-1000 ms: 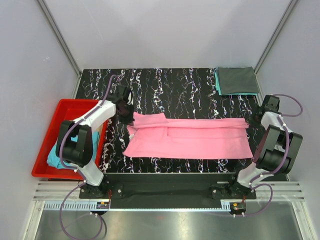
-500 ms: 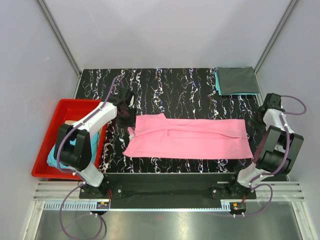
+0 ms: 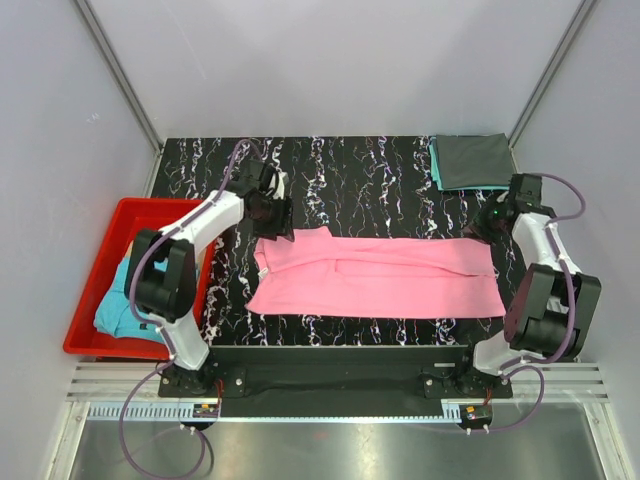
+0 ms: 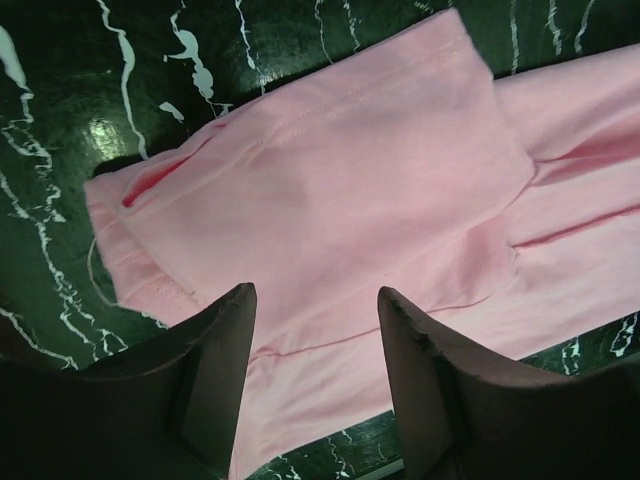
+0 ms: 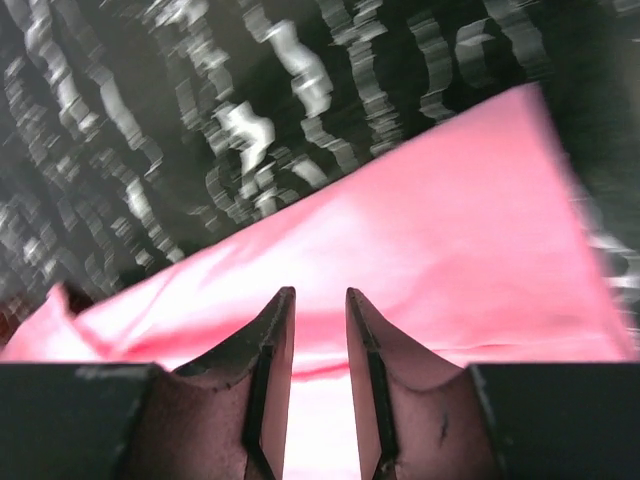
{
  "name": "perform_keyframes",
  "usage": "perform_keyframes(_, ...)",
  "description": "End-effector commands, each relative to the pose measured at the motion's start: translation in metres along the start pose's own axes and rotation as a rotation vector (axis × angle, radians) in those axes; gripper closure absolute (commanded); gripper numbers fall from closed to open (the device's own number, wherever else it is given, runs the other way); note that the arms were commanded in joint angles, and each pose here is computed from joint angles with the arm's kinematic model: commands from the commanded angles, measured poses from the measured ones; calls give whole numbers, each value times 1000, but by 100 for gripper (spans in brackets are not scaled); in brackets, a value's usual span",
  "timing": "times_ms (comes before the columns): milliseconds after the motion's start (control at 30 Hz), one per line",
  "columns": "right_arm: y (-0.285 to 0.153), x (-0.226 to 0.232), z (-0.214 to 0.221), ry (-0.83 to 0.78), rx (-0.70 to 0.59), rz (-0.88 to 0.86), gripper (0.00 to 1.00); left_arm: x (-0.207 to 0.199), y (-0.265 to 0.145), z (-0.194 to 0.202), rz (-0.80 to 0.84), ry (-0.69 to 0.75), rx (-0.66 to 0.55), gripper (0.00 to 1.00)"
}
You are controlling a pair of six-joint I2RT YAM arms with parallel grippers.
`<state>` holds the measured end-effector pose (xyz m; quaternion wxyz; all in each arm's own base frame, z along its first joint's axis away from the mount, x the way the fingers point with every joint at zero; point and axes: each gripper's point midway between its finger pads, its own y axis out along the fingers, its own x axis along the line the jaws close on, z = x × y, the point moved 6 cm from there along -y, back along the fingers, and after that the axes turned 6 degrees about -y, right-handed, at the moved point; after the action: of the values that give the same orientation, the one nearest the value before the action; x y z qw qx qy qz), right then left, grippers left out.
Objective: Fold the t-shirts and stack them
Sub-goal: Fold the tshirt
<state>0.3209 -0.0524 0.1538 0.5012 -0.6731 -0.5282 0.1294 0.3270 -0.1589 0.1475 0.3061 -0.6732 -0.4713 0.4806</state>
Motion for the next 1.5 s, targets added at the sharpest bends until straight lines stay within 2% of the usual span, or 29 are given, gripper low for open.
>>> perform_keyframes(0,-2,52,20,-91,68,-249,66,-10,0,-20,67,68,-27,43)
perform_keyframes(67,0,87,31,-207,120,-393,66,-3,-3,-19,11,67,-15,43)
perform_keyframes(100,10,111,50,-299,184,-422,64,4,-4,-20,-39,49,-29,44)
perform_keyframes(167,12,146,62,-413,211,-475,58,18,-6,-14,-43,-10,-40,44)
perform_keyframes(200,20,164,80,-468,253,-503,51,24,-8,-14,-17,-68,-45,43)
perform_keyframes(233,22,181,81,-503,239,-540,49,27,-11,-14,-4,-88,-66,42)
perform_keyframes(300,37,199,95,-546,275,-569,49,37,-6,-1,11,-137,-37,42)
perform_keyframes(333,37,221,101,-587,276,-620,49,40,-6,-2,24,-147,-47,41)
perform_keyframes(500,65,271,131,-724,358,-719,46,41,6,2,54,-189,-33,41)
perform_keyframes(567,77,280,150,-793,390,-721,44,41,10,1,70,-193,-20,41)
perform_keyframes(1000,98,291,176,-866,462,-713,44,50,20,-1,28,-173,-4,43)
perform_keyframes(1300,100,288,177,-882,434,-661,45,50,23,0,32,-170,-1,45)
perform_keyframes(1467,85,291,166,-880,389,-632,45,50,25,-1,38,-171,-8,49)
